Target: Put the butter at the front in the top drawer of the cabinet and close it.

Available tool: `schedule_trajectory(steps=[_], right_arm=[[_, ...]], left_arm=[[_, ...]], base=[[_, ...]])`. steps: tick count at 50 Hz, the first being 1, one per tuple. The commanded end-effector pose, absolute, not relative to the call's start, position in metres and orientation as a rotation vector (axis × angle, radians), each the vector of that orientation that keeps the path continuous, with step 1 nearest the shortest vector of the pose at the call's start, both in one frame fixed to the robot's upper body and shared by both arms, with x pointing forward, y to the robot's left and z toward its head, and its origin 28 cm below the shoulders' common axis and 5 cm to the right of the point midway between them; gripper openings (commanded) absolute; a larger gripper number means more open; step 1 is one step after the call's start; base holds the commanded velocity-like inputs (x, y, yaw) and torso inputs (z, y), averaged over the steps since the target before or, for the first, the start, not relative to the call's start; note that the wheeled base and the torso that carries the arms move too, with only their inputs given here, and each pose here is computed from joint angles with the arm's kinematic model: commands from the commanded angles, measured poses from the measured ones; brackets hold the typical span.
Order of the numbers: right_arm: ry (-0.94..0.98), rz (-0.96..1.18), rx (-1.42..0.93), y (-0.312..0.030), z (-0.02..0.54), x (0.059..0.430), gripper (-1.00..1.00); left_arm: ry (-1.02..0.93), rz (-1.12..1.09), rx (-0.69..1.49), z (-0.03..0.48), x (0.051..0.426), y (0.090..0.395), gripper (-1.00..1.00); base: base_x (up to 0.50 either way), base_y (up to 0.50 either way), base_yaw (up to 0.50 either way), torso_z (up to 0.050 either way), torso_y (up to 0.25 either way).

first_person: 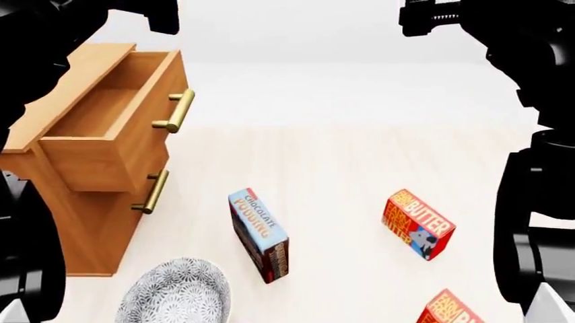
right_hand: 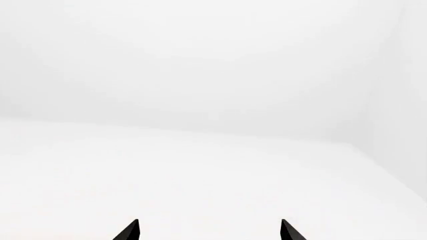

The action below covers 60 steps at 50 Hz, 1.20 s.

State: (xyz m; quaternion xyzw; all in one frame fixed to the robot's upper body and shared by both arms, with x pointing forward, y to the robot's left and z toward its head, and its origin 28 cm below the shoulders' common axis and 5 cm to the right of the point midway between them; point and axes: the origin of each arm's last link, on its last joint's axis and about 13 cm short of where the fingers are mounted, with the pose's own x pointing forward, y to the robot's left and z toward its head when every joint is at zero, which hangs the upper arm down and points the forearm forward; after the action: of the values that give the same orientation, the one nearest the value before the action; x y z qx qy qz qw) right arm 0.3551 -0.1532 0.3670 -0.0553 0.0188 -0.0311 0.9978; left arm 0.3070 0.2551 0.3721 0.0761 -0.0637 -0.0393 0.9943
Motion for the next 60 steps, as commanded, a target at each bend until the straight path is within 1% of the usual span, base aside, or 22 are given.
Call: schedule_trajectory(steps=[1, 7, 10, 20, 23, 28, 38, 60], right_arm=[[0.053, -0.064, -0.109, -0.155, 0.363, 0.355, 1.0], [0.063, -0.062, -0.112, -0.155, 0.359, 0.355, 1.0], [0.074, -0.064, -0.118, -0.157, 0.357, 0.353, 1.0], [0.128, -0.086, -0.148, -0.172, 0.352, 0.341, 1.0], [0.154, -0.086, -0.162, -0.176, 0.349, 0.337, 1.0], [0.184, -0.087, -0.175, -0.182, 0.345, 0.333, 1.0], [0.203, -0.083, -0.178, -0.182, 0.34, 0.332, 1.0], [0.217, -0.071, -0.18, -0.18, 0.336, 0.334, 1.0]], left_arm=[[-0.099, -0.062, 0.138, 0.372, 0.306, 0.255, 1.0], [-0.077, -0.064, 0.136, 0.372, 0.306, 0.255, 1.0], [-0.053, -0.067, 0.142, 0.372, 0.306, 0.255, 1.0], [0.09, -0.032, 0.221, 0.374, 0.304, 0.256, 1.0], [0.143, -0.032, 0.251, 0.393, 0.32, 0.263, 1.0], [0.222, -0.02, 0.284, 0.402, 0.318, 0.271, 1.0], [0.339, -0.009, 0.285, 0.396, 0.315, 0.278, 1.0], [0.447, -0.063, 0.267, 0.379, 0.315, 0.275, 1.0]], base=[[0.0, 0.0, 0.0, 0.0, -0.139], [0.0, 0.0, 0.0, 0.0, -0.152], [0.0, 0.0, 0.0, 0.0, 0.0], [0.0, 0.0, 0.0, 0.0, 0.0], [0.0, 0.0, 0.0, 0.0, 0.0], [0.0, 0.0, 0.0, 0.0, 0.0], [0.0, 0.0, 0.0, 0.0, 0.0], [0.0, 0.0, 0.0, 0.0, 0.0]])
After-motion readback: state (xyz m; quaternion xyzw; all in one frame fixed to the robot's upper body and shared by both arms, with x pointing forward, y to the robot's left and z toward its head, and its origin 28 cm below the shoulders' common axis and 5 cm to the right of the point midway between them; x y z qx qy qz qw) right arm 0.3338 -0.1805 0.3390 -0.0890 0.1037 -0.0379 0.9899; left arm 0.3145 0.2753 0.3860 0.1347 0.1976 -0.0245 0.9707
